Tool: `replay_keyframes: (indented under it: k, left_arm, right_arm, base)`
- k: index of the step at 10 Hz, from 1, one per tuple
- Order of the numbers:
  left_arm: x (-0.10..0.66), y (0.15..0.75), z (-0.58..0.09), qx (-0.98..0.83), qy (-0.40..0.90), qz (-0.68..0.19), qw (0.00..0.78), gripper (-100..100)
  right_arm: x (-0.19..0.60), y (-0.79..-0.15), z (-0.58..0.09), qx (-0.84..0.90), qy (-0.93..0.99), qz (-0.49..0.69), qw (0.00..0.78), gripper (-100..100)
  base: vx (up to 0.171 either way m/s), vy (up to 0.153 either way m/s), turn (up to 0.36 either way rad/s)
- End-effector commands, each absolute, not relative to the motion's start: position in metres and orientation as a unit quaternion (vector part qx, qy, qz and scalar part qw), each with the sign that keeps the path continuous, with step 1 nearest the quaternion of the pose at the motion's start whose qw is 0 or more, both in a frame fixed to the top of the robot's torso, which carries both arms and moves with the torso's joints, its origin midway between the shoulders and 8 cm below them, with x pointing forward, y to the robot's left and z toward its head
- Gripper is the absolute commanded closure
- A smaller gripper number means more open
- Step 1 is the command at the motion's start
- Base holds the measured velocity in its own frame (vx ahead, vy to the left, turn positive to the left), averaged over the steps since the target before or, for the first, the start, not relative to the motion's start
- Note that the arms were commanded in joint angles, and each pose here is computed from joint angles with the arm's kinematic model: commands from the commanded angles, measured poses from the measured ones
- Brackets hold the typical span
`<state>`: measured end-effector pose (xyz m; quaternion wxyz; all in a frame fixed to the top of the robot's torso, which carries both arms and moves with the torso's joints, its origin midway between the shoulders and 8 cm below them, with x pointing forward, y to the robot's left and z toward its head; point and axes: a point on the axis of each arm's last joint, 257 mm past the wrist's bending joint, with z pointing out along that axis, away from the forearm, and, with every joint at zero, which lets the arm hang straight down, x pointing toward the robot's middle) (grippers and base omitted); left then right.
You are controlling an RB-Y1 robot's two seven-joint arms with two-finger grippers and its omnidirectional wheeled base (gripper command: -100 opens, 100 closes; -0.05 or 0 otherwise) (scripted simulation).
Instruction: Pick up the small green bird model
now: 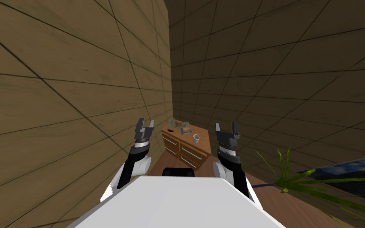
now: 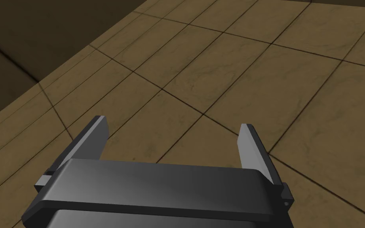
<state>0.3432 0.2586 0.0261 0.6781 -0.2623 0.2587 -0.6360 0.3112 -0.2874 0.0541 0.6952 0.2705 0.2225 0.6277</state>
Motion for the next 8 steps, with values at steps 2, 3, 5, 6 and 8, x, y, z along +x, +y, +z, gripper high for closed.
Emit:
replay_keyframes:
  k: [2, 3, 5, 6, 8]
  left_arm:
    - [0.359, 0.251, 0.014, -0.266, 0.292, -0.636, 0.663, -100]
    - [0.366, 0.249, 0.008, -0.271, 0.304, -0.636, 0.656, -100]
    - [0.382, 0.242, -0.004, -0.283, 0.326, -0.636, 0.639, -100]
    - [0.383, 0.243, -0.005, -0.286, 0.328, -0.635, 0.639, -100]
    - [0.4, 0.235, -0.018, -0.301, 0.35, -0.634, 0.62, -100]
  right_arm:
    - [0.311, -0.287, 0.054, 0.27, 0.222, 0.628, 0.695, 0]
    - [0.311, -0.287, 0.054, 0.27, 0.222, 0.628, 0.695, 0]
    - [0.311, -0.287, 0.054, 0.27, 0.222, 0.628, 0.695, 0]
    - [0.311, -0.287, 0.054, 0.27, 0.222, 0.628, 0.695, 0]
    - [0.311, -0.287, 0.054, 0.27, 0.222, 0.628, 0.695, 0]
  base:
    - [-0.012, -0.012, -0.045]
    - [-0.014, -0.012, -0.04]
    - [-0.015, -0.02, -0.052]
    - [-0.012, -0.019, -0.016]
    - [-0.012, -0.025, -0.051]
